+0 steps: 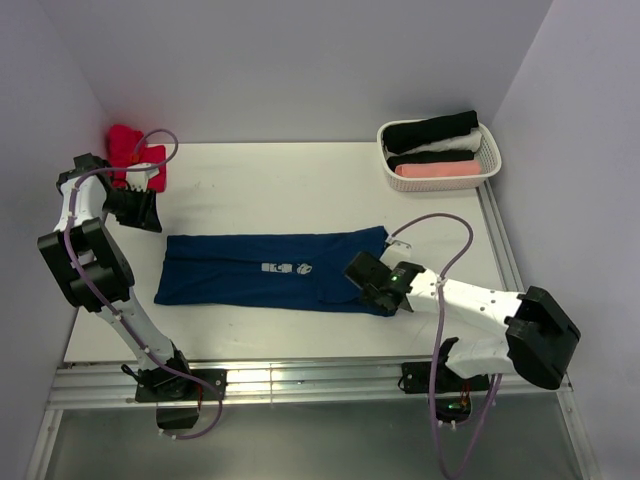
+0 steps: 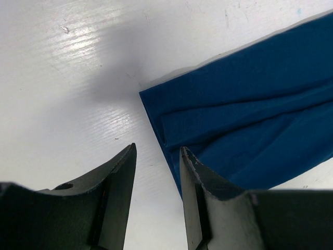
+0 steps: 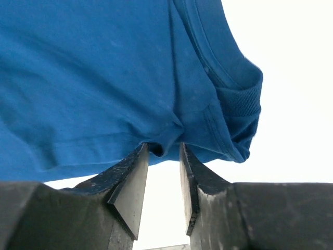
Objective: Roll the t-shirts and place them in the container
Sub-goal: Fold the tshirt
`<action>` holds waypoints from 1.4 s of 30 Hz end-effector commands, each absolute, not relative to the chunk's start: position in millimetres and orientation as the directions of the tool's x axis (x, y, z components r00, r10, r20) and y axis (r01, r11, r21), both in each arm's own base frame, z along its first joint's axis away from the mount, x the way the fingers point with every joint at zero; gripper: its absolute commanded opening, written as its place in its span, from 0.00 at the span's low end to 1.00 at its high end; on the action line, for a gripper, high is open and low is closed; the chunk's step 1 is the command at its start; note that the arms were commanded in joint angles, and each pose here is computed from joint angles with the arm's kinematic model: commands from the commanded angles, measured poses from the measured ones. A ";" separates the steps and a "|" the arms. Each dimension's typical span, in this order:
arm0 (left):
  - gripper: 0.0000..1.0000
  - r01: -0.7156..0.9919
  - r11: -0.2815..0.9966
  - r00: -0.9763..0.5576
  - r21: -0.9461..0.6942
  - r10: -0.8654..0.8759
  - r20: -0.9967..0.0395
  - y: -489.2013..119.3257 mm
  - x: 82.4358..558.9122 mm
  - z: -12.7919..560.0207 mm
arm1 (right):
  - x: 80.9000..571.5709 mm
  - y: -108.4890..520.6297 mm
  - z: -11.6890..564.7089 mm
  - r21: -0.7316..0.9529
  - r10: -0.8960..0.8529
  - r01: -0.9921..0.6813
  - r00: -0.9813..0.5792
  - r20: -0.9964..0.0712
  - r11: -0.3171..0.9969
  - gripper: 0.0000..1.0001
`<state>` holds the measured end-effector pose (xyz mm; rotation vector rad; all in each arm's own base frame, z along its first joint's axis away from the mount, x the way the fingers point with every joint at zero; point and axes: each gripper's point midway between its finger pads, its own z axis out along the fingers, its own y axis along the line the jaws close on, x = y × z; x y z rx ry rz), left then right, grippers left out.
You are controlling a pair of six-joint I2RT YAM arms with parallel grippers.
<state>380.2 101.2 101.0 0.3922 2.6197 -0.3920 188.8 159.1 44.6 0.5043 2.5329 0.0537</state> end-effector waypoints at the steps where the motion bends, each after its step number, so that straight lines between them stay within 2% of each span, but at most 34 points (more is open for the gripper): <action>1: 0.44 0.359 0.918 -0.828 -0.167 0.230 -0.512 98.8 381.2 120.6 | 215.4 160.3 80.6 0.183 0.390 0.356 -0.694 -0.605 0.916 0.39; 4: 0.44 0.356 0.918 -0.831 -0.177 0.224 -0.510 96.4 381.3 120.4 | 247.3 152.5 91.1 0.193 0.385 0.344 -0.680 -0.624 0.919 0.44; 5: 0.44 0.359 0.916 -0.829 -0.177 0.226 -0.512 95.7 381.5 121.9 | 264.5 139.7 97.9 0.208 0.425 0.386 -0.651 -0.629 0.899 0.45; 6: 0.44 0.362 0.916 -0.827 -0.175 0.229 -0.513 95.0 381.3 122.5 | 272.2 135.0 100.4 0.209 0.431 0.395 -0.640 -0.636 0.895 0.48; 7: 0.44 0.363 0.916 -0.826 -0.170 0.232 -0.514 95.5 381.2 122.7 | 282.5 134.0 105.6 0.219 0.424 0.380 -0.627 -0.654 0.899 0.54; 8: 0.45 0.363 0.917 -0.826 -0.165 0.235 -0.513 96.1 380.6 120.8 | 289.8 133.6 107.5 0.232 0.430 0.376 -0.620 -0.656 0.897 0.55; 12: 0.44 0.350 0.920 -0.838 -0.176 0.223 -0.499 96.7 380.1 115.1 | 333.3 108.6 91.3 0.233 0.471 0.427 -0.622 -0.626 0.874 0.53; 17: 0.45 0.337 0.927 -0.842 -0.166 0.218 -0.494 99.6 382.8 112.9 | 373.1 112.1 69.5 0.232 0.463 0.410 -0.660 -0.591 0.882 0.52; 24: 0.44 0.319 0.933 -0.850 -0.164 0.206 -0.485 103.6 387.5 108.7 | 395.2 116.9 59.0 0.263 0.475 0.398 -0.672 -0.568 0.879 0.50; 27: 0.44 0.314 0.934 -0.856 -0.170 0.201 -0.476 104.0 389.2 105.2 | 398.8 118.5 54.6 0.255 0.469 0.397 -0.683 -0.559 0.882 0.45; 34: 0.44 0.308 0.937 -0.863 -0.165 0.203 -0.463 104.3 391.0 99.9 | 405.4 120.4 56.2 0.262 0.464 0.385 -0.688 -0.558 0.885 0.15; 36: 0.44 0.307 0.937 -0.866 -0.167 0.202 -0.457 104.1 390.9 97.4 | 407.2 116.0 53.8 0.255 0.464 0.390 -0.694 -0.551 0.885 0.13; 39: 0.44 0.308 0.938 -0.865 -0.163 0.204 -0.457 104.0 390.9 97.2 | 407.7 111.1 57.2 0.243 0.459 0.393 -0.690 -0.560 0.887 0.30; 42: 0.44 0.305 0.938 -0.866 -0.164 0.202 -0.457 103.7 390.4 97.0 | 406.4 108.6 57.3 0.239 0.455 0.390 -0.694 -0.558 0.889 0.38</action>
